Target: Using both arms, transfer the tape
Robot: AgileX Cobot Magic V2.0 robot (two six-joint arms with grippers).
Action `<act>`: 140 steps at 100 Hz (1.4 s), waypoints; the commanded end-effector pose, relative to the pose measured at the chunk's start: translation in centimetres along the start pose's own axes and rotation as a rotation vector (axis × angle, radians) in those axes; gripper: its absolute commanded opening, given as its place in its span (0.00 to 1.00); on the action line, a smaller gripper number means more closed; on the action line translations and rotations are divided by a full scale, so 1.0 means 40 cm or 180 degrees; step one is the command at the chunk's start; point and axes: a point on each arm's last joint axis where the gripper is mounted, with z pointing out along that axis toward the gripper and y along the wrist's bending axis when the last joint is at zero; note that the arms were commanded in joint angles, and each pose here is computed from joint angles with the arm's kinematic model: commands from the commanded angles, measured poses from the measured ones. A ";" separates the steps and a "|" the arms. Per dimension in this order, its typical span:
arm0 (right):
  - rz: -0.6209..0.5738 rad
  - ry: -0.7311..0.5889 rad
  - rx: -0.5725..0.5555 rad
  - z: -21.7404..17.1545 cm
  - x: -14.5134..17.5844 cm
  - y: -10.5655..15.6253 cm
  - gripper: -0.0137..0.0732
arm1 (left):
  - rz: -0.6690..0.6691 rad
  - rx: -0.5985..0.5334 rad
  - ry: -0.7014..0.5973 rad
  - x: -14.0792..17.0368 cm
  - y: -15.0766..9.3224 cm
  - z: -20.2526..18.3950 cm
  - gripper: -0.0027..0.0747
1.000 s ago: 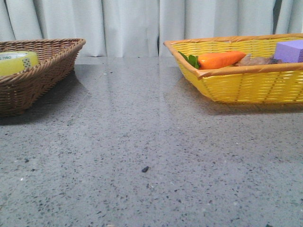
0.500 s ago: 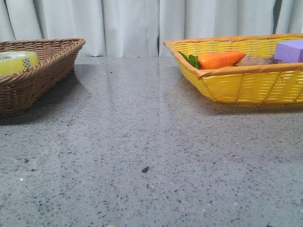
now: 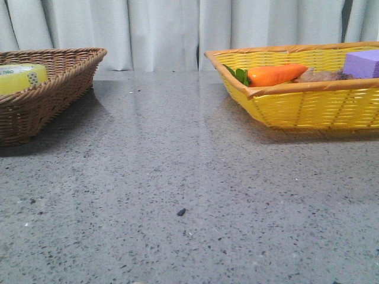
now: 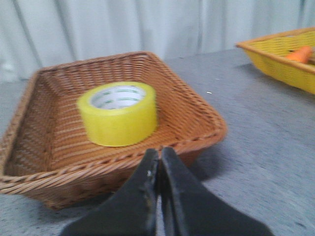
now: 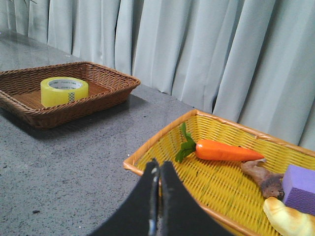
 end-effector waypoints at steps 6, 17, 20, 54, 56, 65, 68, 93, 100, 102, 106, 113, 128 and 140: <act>-0.0064 -0.0261 0.0029 -0.002 -0.032 -0.004 0.08 | -0.0325 -0.0327 -0.0568 -0.010 0.017 -0.003 0.01; -0.0064 -0.0261 0.0029 -0.002 -0.032 -0.004 0.08 | -0.0251 -0.0583 -0.0568 0.026 0.027 -0.001 0.01; -0.0064 -0.0261 0.0029 -0.002 -0.032 -0.004 0.08 | -0.0208 -0.0652 -0.0575 0.035 0.030 0.000 0.01; -0.0064 -0.0261 0.0029 -0.002 -0.032 -0.004 0.08 | -0.0580 -0.0863 0.0112 0.188 0.035 0.021 0.01; -0.0064 -0.0261 0.0029 -0.002 -0.032 -0.004 0.08 | -0.0560 -0.0869 0.0151 0.191 0.036 0.021 0.01; -0.0064 -0.0261 0.0029 -0.002 -0.032 -0.004 0.08 | -0.0536 -0.0875 0.0141 0.190 0.036 0.021 0.01; -0.0064 -0.0261 0.0029 -0.002 -0.032 -0.004 0.08 | -0.0536 -0.0875 0.0141 0.190 0.036 0.021 0.01; -0.0064 -0.0261 0.0029 -0.002 -0.032 -0.004 0.08 | -0.0536 -0.0869 0.0148 0.190 0.036 0.021 0.01; -0.0064 -0.0261 0.0029 -0.002 -0.032 -0.004 0.08 | -0.0536 -0.0869 0.0148 0.190 0.036 0.021 0.01; -0.0064 -0.0261 0.0029 -0.002 -0.032 -0.004 0.08 | -0.0536 -0.0869 0.0148 0.190 0.036 0.021 0.01; -0.0064 -0.0261 0.0029 -0.002 -0.032 -0.004 0.08 | -0.0536 -0.0869 0.0148 0.190 0.036 0.021 0.01; -0.0064 -0.0261 0.0029 -0.002 -0.032 -0.004 0.08 | -0.0536 -0.0869 0.0148 0.190 0.036 0.021 0.01; -0.0064 -0.0261 0.0029 -0.002 -0.032 -0.004 0.08 | -0.0536 -0.0869 0.0148 0.190 0.036 0.021 0.01; -0.0064 -0.0261 0.0029 -0.002 -0.032 -0.004 0.08 | -0.0536 -0.0869 0.0148 0.190 0.036 0.021 0.01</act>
